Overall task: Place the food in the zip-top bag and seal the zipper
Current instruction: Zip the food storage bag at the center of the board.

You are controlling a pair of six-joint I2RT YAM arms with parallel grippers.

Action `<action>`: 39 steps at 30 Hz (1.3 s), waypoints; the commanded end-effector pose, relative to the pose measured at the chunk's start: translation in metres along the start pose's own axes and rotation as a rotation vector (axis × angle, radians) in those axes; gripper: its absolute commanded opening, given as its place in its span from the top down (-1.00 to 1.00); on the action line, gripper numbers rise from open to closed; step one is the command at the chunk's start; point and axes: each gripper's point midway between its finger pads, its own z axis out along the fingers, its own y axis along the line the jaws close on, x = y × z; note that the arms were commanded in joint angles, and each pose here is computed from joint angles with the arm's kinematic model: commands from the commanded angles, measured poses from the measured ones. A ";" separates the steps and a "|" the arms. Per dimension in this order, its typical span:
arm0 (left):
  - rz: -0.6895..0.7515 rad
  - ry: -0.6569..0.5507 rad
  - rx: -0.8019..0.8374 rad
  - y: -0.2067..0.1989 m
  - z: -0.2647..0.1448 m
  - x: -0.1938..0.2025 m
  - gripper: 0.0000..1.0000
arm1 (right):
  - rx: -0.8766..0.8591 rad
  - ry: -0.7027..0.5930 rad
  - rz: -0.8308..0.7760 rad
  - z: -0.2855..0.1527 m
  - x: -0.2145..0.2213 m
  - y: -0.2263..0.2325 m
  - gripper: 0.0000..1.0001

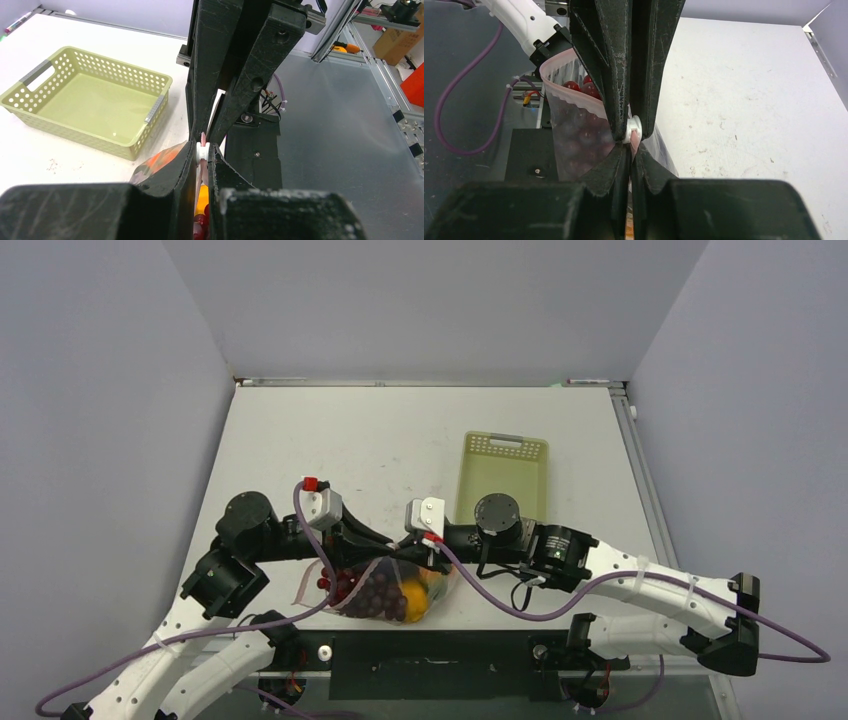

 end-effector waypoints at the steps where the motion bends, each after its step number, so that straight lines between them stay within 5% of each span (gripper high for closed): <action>1: 0.033 -0.018 -0.006 0.000 -0.002 -0.007 1.00 | 0.073 -0.131 -0.026 -0.017 -0.036 -0.012 0.89; 39: 0.065 -0.035 -0.140 0.017 -0.010 -0.009 1.00 | 0.548 -0.401 0.060 -0.124 -0.076 -0.065 0.90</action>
